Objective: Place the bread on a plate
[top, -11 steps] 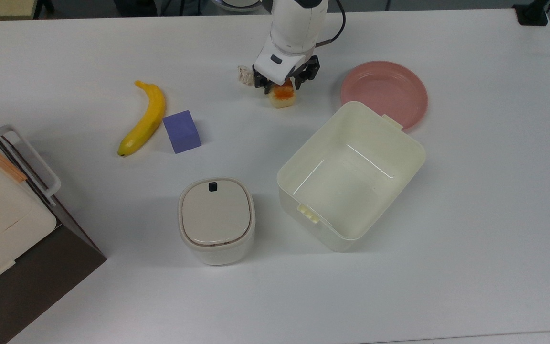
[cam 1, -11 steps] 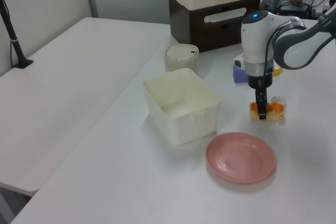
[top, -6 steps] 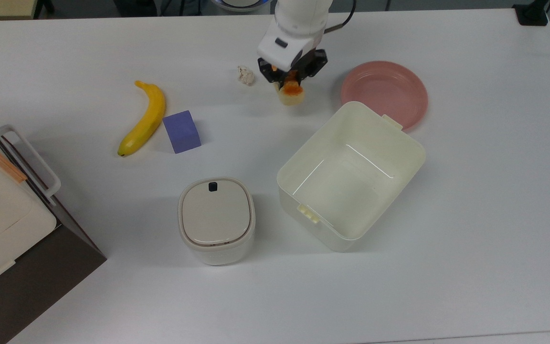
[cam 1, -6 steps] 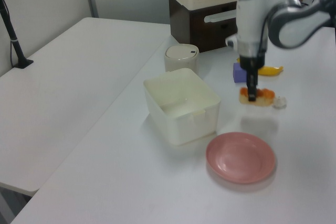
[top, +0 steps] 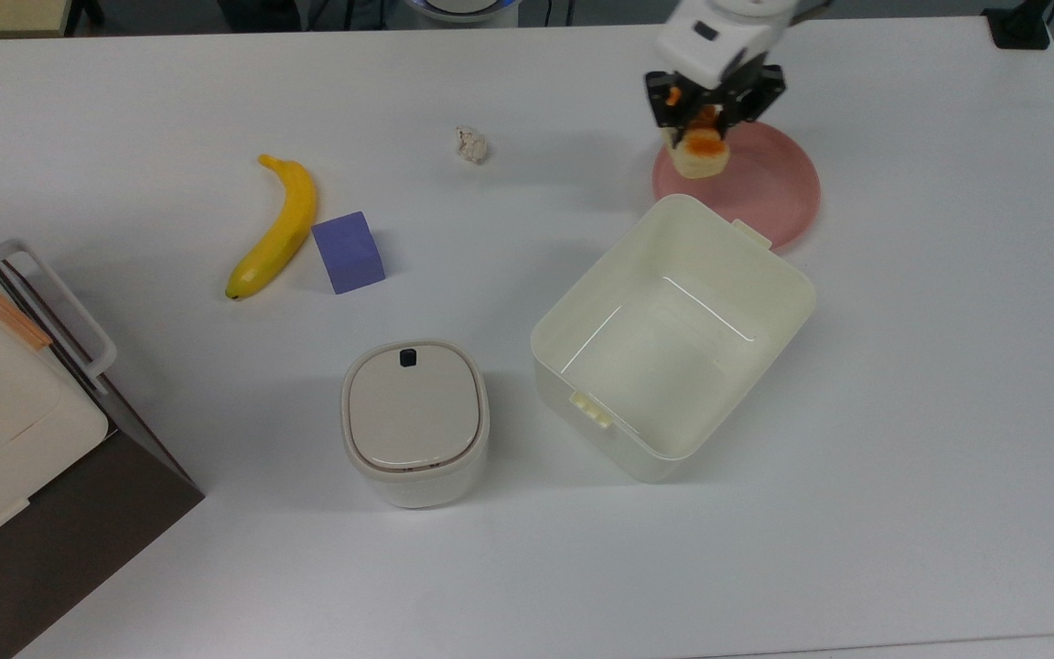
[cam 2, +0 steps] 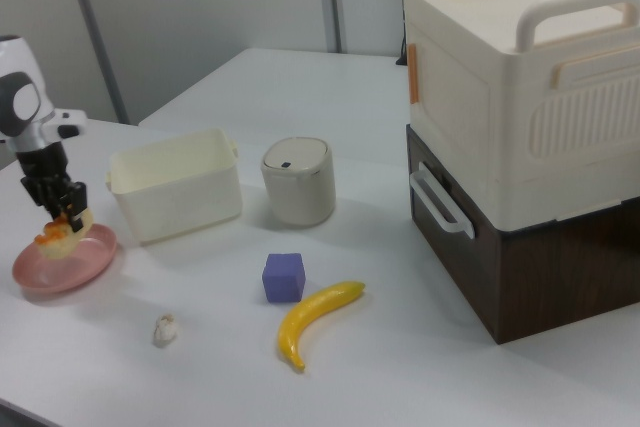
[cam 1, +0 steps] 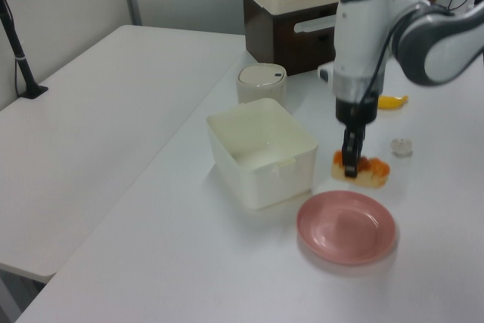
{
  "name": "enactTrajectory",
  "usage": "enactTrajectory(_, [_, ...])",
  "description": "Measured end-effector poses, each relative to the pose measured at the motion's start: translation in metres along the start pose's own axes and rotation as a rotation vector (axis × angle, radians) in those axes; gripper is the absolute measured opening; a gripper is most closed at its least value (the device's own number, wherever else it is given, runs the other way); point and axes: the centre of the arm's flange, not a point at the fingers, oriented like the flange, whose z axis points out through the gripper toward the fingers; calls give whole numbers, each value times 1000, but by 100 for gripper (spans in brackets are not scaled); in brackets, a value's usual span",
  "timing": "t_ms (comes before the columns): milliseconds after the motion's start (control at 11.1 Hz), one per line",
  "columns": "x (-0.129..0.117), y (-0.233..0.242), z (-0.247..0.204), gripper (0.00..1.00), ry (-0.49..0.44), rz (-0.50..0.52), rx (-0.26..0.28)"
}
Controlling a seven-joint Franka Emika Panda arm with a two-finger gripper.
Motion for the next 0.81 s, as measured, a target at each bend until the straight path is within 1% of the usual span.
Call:
enactTrajectory(90, [0, -20, 10, 48, -4, 26, -3])
enactTrajectory(269, [10, -35, 25, 58, -15, 48, -11])
enactTrajectory(449, [18, -40, 29, 89, -15, 48, -11])
enactTrajectory(538, [19, -42, 25, 100, -7, 46, -7])
enactTrajectory(718, [23, -44, 13, 100, 14, 47, 5])
enactTrajectory(807, [26, -36, 3, 100, 15, 58, 4])
